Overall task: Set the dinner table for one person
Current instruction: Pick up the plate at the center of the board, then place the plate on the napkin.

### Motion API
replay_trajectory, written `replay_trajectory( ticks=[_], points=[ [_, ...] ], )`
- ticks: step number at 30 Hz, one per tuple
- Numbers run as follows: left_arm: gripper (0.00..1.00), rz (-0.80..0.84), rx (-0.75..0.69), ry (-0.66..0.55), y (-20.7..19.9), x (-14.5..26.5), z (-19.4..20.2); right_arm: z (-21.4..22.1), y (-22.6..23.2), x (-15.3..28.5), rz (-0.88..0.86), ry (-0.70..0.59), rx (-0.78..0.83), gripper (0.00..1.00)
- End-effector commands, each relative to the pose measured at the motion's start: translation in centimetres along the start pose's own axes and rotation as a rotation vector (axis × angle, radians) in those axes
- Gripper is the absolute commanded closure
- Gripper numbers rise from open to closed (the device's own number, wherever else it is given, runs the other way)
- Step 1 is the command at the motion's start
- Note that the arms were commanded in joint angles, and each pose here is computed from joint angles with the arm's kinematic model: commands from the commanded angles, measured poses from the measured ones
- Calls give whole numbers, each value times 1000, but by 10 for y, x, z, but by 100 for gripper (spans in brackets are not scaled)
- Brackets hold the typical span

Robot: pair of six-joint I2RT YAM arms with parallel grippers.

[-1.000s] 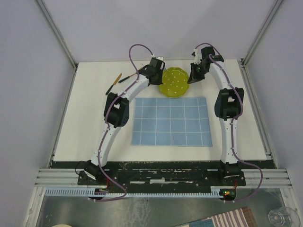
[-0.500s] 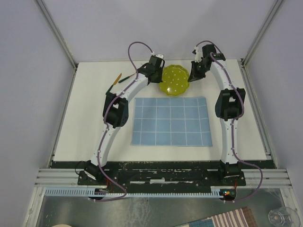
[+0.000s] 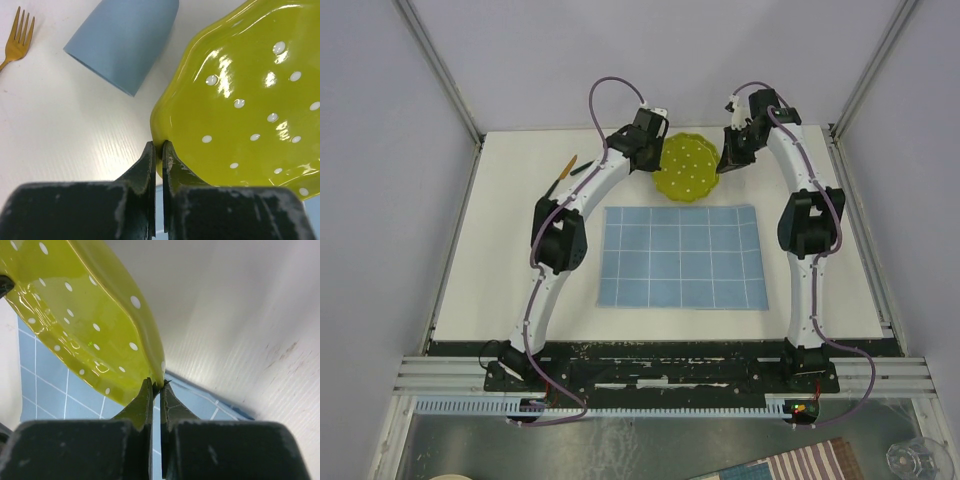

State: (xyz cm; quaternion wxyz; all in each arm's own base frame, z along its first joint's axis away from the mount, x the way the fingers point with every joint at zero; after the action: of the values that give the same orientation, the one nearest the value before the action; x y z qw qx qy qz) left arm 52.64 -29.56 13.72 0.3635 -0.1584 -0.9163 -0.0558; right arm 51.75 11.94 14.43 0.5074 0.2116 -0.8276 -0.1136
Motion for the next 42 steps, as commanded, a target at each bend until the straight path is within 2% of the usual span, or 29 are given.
replay_trajectory(
  ticks=[1, 8, 14, 23, 37, 42],
  points=[
    [97, 88, -53, -217, -29, 72, -70, 8, 73, 40, -181, 5, 134, 98],
    [97, 133, -43, -221, -49, 83, -71, 18, 84, 42, -212, 39, 124, 98],
    [97, 169, -45, -170, -65, 88, -57, 33, 95, 38, -228, 90, 136, 98],
    [97, 220, -93, -61, -95, 102, -17, 66, 113, 40, -260, 190, 180, 98],
    [97, 218, -123, 56, -93, 111, 27, 137, 110, 57, -256, 356, 225, 98],
    [97, 230, -129, 61, -96, 116, 30, 145, 108, 54, -256, 382, 219, 98]
  ],
)
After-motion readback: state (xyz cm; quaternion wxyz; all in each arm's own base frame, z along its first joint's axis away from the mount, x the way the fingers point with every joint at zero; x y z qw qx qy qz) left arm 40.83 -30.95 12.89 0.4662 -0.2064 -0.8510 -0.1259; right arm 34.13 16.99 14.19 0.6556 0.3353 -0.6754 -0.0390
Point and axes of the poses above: each gripper's point midway between its finger pads, its own x axis back along the fingers, its own y axis along the line the jaws close on, z = x × y, the point moved 3 cm from there along x, back along the fingers, and after that the axes turned 3 degrees about -x, right-handed, at the moved point
